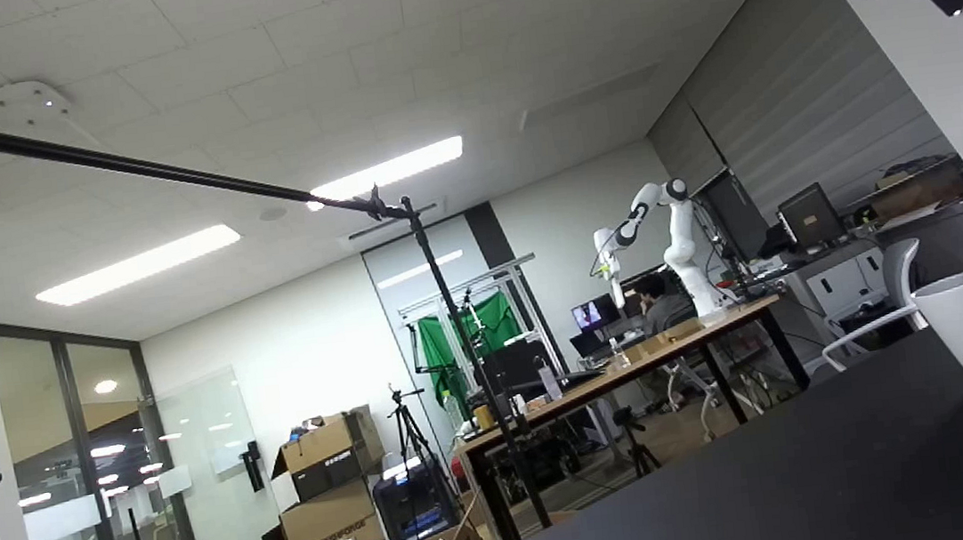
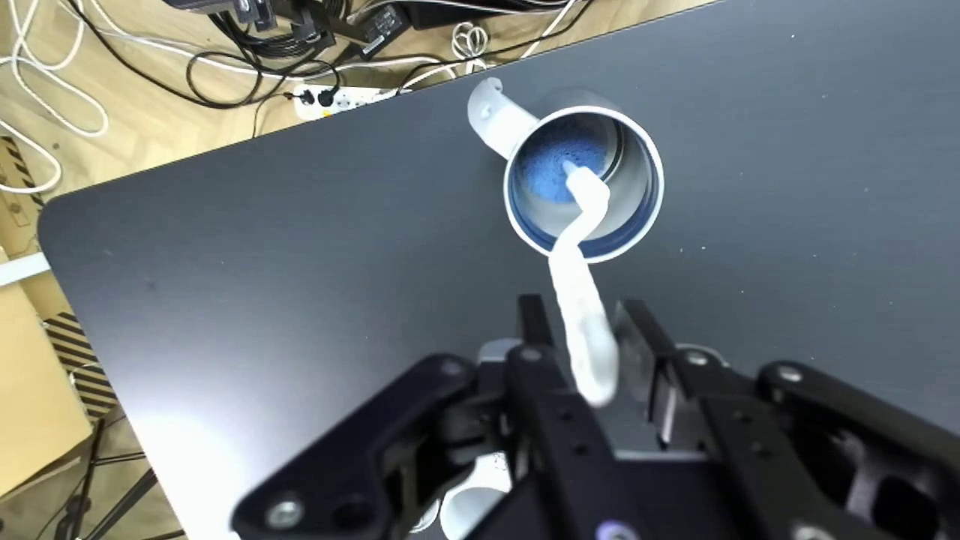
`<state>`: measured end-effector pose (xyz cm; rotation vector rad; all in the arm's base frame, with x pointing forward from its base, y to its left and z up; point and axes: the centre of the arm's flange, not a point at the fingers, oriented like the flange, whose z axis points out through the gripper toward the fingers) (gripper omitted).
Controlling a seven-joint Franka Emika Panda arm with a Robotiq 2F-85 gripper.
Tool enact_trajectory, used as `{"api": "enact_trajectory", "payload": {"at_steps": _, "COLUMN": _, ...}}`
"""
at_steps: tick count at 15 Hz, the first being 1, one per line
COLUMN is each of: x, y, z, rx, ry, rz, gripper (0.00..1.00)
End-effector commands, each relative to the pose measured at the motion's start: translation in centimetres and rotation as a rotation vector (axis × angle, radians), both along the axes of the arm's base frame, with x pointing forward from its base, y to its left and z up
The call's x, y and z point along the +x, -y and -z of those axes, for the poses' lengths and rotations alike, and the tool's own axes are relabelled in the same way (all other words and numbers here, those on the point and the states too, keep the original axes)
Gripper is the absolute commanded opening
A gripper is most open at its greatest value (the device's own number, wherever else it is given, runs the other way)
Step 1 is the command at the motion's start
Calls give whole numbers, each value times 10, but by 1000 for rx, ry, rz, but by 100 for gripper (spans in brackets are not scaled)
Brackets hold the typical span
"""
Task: Scrub inside the flask with the brush
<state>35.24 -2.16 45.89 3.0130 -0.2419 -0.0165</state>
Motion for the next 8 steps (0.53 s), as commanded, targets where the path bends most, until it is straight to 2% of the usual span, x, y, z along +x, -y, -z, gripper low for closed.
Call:
{"api": "enact_trajectory", "payload": {"at_steps": 1, "x": 1, "y": 4, "z": -7, "rx": 14, "ry": -43, "rz": -18, "gripper": 62}}
{"api": "enact_trajectory", "payload": {"at_steps": 4, "x": 1, "y": 15, "z": -3, "rx": 67, "ry": -128, "rz": -91, "gripper": 82}}
{"api": "enact_trajectory", "payload": {"at_steps": 5, "x": -6, "y": 6, "z": 5, "rx": 30, "ry": -80, "rz": -55, "gripper": 63}}
{"api": "enact_trajectory", "payload": {"at_steps": 8, "x": -6, "y": 14, "z": 8, "rx": 55, "ry": -110, "rz": -84, "gripper": 81}}
